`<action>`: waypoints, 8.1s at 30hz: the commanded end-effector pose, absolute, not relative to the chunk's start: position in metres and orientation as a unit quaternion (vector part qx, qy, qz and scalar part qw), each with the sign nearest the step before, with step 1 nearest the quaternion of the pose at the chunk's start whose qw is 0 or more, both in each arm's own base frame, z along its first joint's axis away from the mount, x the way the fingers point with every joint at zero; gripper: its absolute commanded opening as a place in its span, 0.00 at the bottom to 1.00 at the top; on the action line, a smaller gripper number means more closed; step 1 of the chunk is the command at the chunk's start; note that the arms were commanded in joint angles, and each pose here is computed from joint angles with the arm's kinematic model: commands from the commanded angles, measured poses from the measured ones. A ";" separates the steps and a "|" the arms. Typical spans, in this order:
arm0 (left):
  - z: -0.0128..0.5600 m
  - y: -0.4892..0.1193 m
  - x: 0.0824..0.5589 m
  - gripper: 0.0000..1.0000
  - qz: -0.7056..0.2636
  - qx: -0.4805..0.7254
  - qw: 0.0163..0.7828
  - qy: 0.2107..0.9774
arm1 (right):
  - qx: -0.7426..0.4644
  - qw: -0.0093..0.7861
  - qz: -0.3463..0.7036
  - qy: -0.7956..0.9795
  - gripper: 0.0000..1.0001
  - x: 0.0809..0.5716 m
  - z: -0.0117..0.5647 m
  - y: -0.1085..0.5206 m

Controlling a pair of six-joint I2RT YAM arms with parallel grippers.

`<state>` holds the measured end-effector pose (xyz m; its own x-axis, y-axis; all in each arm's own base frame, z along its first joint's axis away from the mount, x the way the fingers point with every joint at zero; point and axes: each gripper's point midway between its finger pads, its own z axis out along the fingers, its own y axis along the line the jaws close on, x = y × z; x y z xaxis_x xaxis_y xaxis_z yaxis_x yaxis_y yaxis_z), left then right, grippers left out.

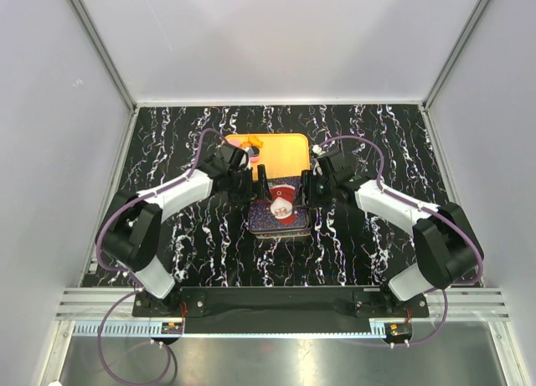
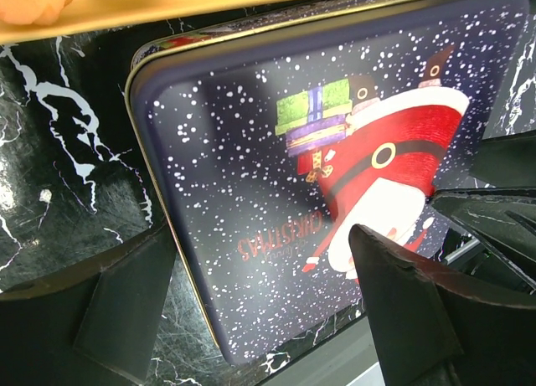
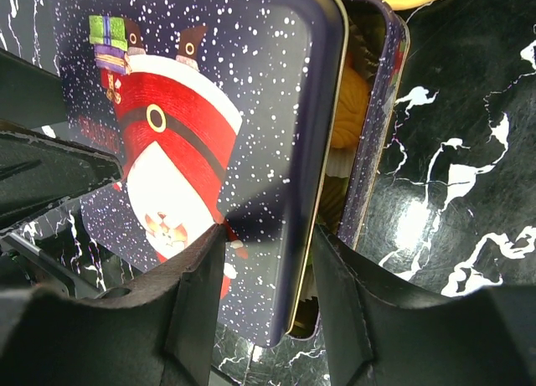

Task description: Pack the cookies

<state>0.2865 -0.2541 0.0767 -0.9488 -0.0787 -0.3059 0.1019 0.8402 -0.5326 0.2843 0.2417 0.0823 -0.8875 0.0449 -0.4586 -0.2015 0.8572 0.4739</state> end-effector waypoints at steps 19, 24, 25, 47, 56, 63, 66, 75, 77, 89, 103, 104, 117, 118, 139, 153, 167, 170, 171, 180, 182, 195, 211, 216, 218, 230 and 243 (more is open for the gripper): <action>0.105 -0.290 0.299 0.88 -0.310 0.046 0.178 0.933 | -0.042 0.278 0.272 0.920 0.51 0.299 0.114 0.246; 0.104 -0.292 0.300 0.88 -0.306 0.049 0.174 0.935 | -0.040 0.281 0.263 0.922 0.51 0.300 0.112 0.243; 0.104 -0.293 0.300 0.88 -0.306 0.050 0.173 0.935 | -0.039 0.280 0.261 0.923 0.51 0.300 0.111 0.242; 0.105 -0.303 0.305 0.89 -0.291 0.063 0.168 0.940 | -0.025 0.282 0.234 0.930 0.54 0.300 0.097 0.230; 0.102 -0.306 0.305 0.89 -0.286 0.068 0.164 0.942 | -0.024 0.285 0.231 0.930 0.56 0.296 0.096 0.227; 0.097 -0.307 0.303 0.89 -0.281 0.070 0.160 0.944 | -0.025 0.282 0.232 0.930 0.62 0.294 0.095 0.227; 0.094 -0.307 0.302 0.89 -0.279 0.070 0.158 0.945 | -0.026 0.283 0.233 0.930 0.65 0.293 0.097 0.226; 0.091 -0.307 0.301 0.89 -0.277 0.069 0.156 0.946 | -0.024 0.286 0.212 0.934 0.70 0.296 0.095 0.219; 0.090 -0.307 0.300 0.89 -0.276 0.070 0.156 0.946 | -0.023 0.283 0.208 0.936 0.71 0.295 0.092 0.217; 0.089 -0.308 0.300 0.89 -0.275 0.070 0.154 0.946 | -0.024 0.280 0.205 0.938 0.79 0.293 0.087 0.216; 0.084 -0.310 0.296 0.89 -0.272 0.072 0.150 0.948 | -0.017 0.273 0.206 0.940 0.81 0.287 0.079 0.212; 0.083 -0.310 0.296 0.89 -0.272 0.072 0.149 0.948 | -0.018 0.270 0.207 0.940 0.81 0.286 0.078 0.213; 0.079 -0.316 0.291 0.91 -0.270 0.078 0.144 0.949 | -0.016 0.261 0.241 0.935 0.77 0.280 0.072 0.223; 0.080 -0.316 0.291 0.91 -0.269 0.078 0.145 0.949 | -0.017 0.260 0.243 0.935 0.76 0.280 0.072 0.224; 0.071 -0.307 0.289 0.93 -0.247 0.082 0.136 0.956 | -0.028 0.226 0.329 0.917 0.71 0.265 0.078 0.252; 0.072 -0.292 0.292 0.95 -0.240 0.078 0.135 0.958 | 0.021 0.301 0.302 0.904 0.72 0.330 0.136 0.203; 0.068 -0.290 0.293 0.95 -0.233 0.079 0.132 0.960 | 0.065 0.266 0.411 0.869 0.16 0.383 0.095 0.250; 0.068 -0.288 0.293 0.95 -0.229 0.078 0.131 0.961 | 0.097 0.227 0.385 0.889 0.09 0.377 0.034 0.244; 0.068 -0.288 0.293 0.95 -0.228 0.080 0.132 0.961 | 0.105 0.214 0.379 0.894 0.07 0.371 0.017 0.242; 0.062 -0.283 0.292 0.94 -0.220 0.075 0.131 0.964 | 0.116 0.242 0.377 0.887 0.05 0.340 0.032 0.226; 0.062 -0.283 0.293 0.94 -0.221 0.073 0.132 0.964 | 0.112 0.244 0.368 0.890 0.06 0.339 0.034 0.223; 0.077 -0.284 0.299 0.96 -0.224 0.085 0.149 0.959 | 0.095 0.350 0.246 0.899 0.75 0.349 0.127 0.168; 0.074 -0.291 0.301 0.96 -0.235 0.086 0.143 0.958 | 0.100 0.290 0.365 0.879 0.85 0.285 0.095 0.190; 0.071 -0.295 0.300 0.96 -0.236 0.087 0.141 0.958 | 0.106 0.260 0.378 0.882 0.82 0.283 0.072 0.197; 0.069 -0.297 0.298 0.96 -0.236 0.086 0.138 0.958 | 0.112 0.256 0.372 0.885 0.78 0.285 0.062 0.196; 0.057 -0.304 0.293 0.96 -0.238 0.091 0.127 0.958 | 0.142 0.232 0.364 0.890 0.29 0.276 0.027 0.193; 0.051 -0.310 0.291 0.96 -0.239 0.096 0.119 0.959 | 0.152 0.207 0.351 0.900 0.13 0.270 0.002 0.191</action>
